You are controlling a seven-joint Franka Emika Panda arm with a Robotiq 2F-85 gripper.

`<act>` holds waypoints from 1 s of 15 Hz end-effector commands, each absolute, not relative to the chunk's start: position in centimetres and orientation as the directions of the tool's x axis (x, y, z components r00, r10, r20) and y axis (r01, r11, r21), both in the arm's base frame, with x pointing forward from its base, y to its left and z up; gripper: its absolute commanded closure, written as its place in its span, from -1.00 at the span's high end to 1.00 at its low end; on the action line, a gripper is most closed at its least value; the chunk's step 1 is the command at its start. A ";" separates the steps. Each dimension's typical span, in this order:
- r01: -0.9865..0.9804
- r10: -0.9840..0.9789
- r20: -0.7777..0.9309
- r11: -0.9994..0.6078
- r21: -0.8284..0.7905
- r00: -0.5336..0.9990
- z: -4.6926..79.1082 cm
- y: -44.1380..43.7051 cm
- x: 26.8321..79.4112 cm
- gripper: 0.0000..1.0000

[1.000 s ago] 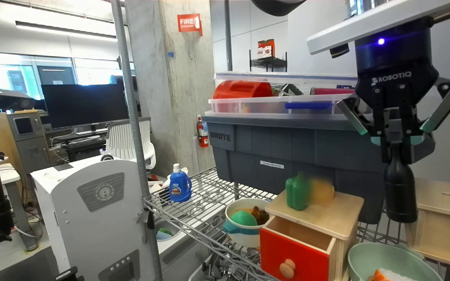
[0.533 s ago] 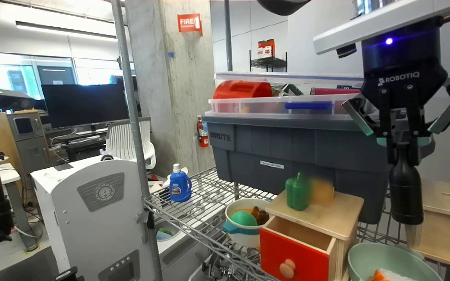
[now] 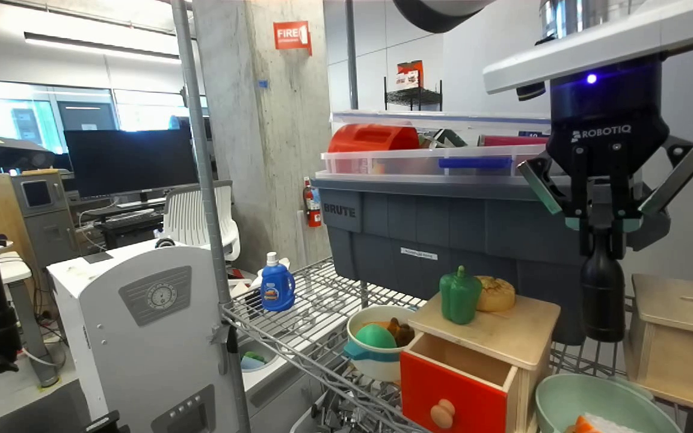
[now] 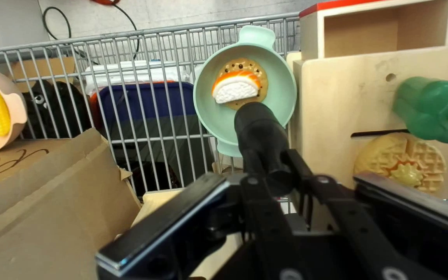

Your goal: Pick up the bottle and put it in the bowl

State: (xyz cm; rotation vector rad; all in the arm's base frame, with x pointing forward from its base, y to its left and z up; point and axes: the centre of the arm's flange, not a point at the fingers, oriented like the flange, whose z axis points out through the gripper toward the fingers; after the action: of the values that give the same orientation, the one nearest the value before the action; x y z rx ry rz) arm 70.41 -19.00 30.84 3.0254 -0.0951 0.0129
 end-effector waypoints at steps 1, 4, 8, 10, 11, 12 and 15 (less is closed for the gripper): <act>-0.028 -0.027 0.006 -0.998 0.061 1.000 31.2 -19.5 71.5 -0.90; -0.015 -0.015 0.008 -0.998 0.057 1.000 31.3 -19.4 71.6 -0.90; -0.027 -0.027 0.002 -0.996 0.082 1.000 31.1 -19.4 71.7 -0.09; -0.028 -0.028 0.001 -0.996 0.085 1.000 31.2 -19.2 71.8 0.03; -0.031 -0.031 0.001 -0.996 0.084 1.000 31.2 -19.2 71.8 0.19; -0.032 -0.032 0.001 -0.996 0.084 0.999 31.3 -19.2 71.8 0.32; -0.035 -0.035 0.004 -0.996 0.085 0.999 31.5 -19.2 71.6 0.74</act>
State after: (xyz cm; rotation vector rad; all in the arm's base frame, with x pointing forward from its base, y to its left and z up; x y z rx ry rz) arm 70.83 -18.98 30.88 3.0453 -0.0440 0.0195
